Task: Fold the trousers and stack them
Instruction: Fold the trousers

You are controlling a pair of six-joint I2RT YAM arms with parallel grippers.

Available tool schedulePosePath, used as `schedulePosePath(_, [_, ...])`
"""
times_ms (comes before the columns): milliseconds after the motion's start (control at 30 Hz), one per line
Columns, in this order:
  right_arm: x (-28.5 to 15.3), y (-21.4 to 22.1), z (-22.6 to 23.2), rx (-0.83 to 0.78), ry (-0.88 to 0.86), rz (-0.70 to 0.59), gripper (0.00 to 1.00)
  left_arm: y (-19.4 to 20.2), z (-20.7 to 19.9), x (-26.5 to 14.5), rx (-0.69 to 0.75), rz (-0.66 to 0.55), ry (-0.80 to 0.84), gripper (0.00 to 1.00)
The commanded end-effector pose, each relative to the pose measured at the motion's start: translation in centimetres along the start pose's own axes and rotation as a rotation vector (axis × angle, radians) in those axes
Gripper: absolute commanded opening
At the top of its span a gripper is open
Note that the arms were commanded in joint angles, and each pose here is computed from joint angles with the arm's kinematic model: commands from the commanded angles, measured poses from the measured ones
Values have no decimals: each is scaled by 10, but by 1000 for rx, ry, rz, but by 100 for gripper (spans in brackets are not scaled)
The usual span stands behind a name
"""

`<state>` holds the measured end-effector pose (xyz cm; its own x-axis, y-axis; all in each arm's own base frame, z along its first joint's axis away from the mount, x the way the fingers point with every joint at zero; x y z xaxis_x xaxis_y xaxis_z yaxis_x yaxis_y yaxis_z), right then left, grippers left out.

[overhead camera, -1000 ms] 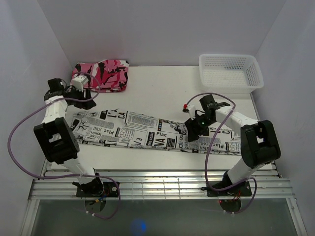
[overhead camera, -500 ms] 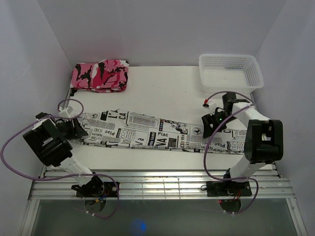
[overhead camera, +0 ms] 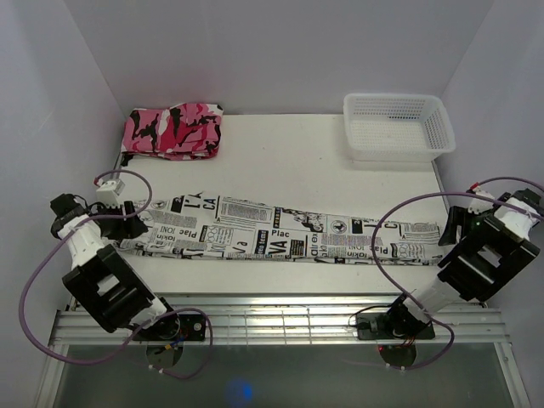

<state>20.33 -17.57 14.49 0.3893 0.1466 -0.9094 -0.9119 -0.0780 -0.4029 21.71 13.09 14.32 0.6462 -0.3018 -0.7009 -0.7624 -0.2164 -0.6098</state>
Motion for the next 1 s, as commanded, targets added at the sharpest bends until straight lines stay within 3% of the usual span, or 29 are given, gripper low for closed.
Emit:
schedulePosePath(0, [12,27,-15,60,-36,57,75,-4,-17,-12,93,-58,41,69])
schedulePosePath(200, [47,48,-15,111,-100,79,72,-3,-22,-16,113,-65,37,69])
schedulePosePath(400, [72,57,-5,165,-202,83,61,-7,-24,-17,106,-78,52,69])
schedulePosePath(500, [75,59,5,175,-259,85,50,-9,-23,-17,94,-80,56,69])
schedulePosePath(533, [74,57,7,175,-272,77,36,-9,-23,-16,94,-82,56,69])
schedulePosePath(600, [65,50,11,182,-310,47,25,-10,-21,-15,83,-82,57,70])
schedulePosePath(633, [58,41,6,170,-304,22,13,-10,-21,-14,78,-80,58,70])
schedulePosePath(667, [50,33,6,157,-306,-10,8,-10,-21,-13,75,-78,62,70])
schedulePosePath(967, [-36,-36,32,39,-395,-221,8,-10,-24,-12,92,-93,92,70])
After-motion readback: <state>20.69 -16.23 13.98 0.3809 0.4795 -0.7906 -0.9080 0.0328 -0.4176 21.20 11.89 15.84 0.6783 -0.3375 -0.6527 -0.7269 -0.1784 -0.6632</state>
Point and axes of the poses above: each gripper's point midway between its finger pads, its own x axis out along the fingers, its own z axis along the line the jaws close on, y = z × x, the point moved 7 cm from there along -x, back along the fingers, and after that the axes turned 10 degrees about -x, right-handed, at the moved point
